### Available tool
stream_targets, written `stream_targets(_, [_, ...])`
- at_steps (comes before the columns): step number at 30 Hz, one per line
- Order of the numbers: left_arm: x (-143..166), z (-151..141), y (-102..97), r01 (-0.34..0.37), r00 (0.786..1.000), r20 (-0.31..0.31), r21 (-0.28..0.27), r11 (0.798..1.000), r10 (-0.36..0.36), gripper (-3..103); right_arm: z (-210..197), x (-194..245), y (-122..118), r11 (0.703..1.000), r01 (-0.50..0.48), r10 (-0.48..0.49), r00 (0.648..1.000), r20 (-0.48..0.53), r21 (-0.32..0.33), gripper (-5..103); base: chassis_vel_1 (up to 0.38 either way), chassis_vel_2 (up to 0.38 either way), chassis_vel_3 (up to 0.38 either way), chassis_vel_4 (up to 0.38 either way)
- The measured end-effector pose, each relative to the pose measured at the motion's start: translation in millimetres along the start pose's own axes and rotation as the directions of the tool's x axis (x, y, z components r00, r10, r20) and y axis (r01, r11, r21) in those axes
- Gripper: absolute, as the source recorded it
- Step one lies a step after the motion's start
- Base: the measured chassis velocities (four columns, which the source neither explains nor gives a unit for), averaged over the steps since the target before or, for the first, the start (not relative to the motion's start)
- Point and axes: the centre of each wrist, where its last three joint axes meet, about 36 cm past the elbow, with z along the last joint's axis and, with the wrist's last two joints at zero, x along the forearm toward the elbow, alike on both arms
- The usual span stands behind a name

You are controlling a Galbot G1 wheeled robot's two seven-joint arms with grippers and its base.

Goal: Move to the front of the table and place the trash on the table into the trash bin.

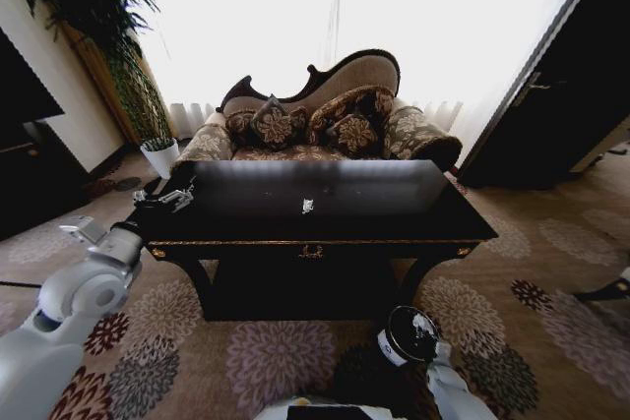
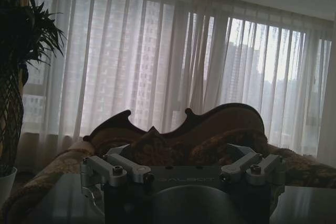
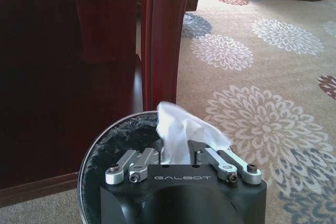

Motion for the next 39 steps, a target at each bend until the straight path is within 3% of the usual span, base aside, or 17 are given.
stream_targets(4, [0, 0, 0.0, 0.0, 1.0, 0.0, 0.0, 1.0, 0.0, 100, 2, 2, 0, 1.0, 0.004, -0.004, 1.0, 0.005, 0.01, 41, 0.0, 0.0, 0.0, 0.0])
stream_targets(7, [0, 0, 0.0, 0.0, 1.0, 0.0, 0.0, 1.0, 0.0, 100, 4, 4, 2, 1.0, 0.007, -0.007, 1.0, 0.005, 0.013, 57, 0.0, 0.0, 0.0, 0.0])
stream_targets(9, [0, 0, 0.0, 0.0, 1.0, 0.0, 0.0, 1.0, 0.0, 100, 4, 4, 2, 1.0, 0.007, -0.007, 1.0, 0.005, 0.013, 57, 0.0, 0.0, 0.0, 0.0])
stream_targets(12, [0, 0, 0.0, 0.0, 1.0, 0.0, 0.0, 1.0, 0.0, 100, 5, 6, 4, 1.0, 0.01, -0.01, 1.0, 0.009, 0.011, 73, 0.0, 0.0, 0.0, 0.0])
stream_targets(13, [0, 0, 0.0, 0.0, 1.0, 0.0, 0.0, 1.0, 0.0, 100, 5, 6, 4, 1.0, 0.01, -0.01, 1.0, 0.009, 0.011, 73, 0.0, 0.0, 0.0, 0.0])
stream_targets(16, [0, 0, 0.0, 0.0, 1.0, 0.0, 0.0, 1.0, 0.0, 100, 5, 12, 5, 1.0, 0.016, -0.017, 1.0, 0.025, 0.005, 90, 0.0, 0.0, 0.0, 0.0])
stream_targets(18, [0, 0, 0.0, 0.0, 1.0, 0.0, 0.0, 1.0, 0.0, 100, 4, 16, 6, 1.0, 0.022, -0.022, 0.999, 0.035, -0.002, 95, 0.0, 0.0, 0.0, 0.0])
stream_targets(24, [0, 0, 0.0, 0.0, 1.0, 0.0, 0.0, 1.0, 0.0, 100, 14, 42, 14, 0.999, 0.046, -0.044, 0.995, 0.085, -0.024, 100, 0.0, 0.0, 0.0, 0.0])
stream_targets(29, [0, 0, 0.0, 0.0, 1.0, 0.0, 0.0, 1.0, 0.0, 100, 26, 68, 7, 0.999, 0.053, -0.051, 0.991, 0.124, -0.014, 100, 0.0, 0.0, 0.0, 0.0])
stream_targets(39, [0, 0, 0.0, 0.0, 1.0, 0.0, 0.0, 1.0, 0.0, 100, -5, 140, 17, 0.99, 0.108, -0.077, 0.956, 0.284, -0.096, 100, 0.0, 0.0, 0.0, 0.0])
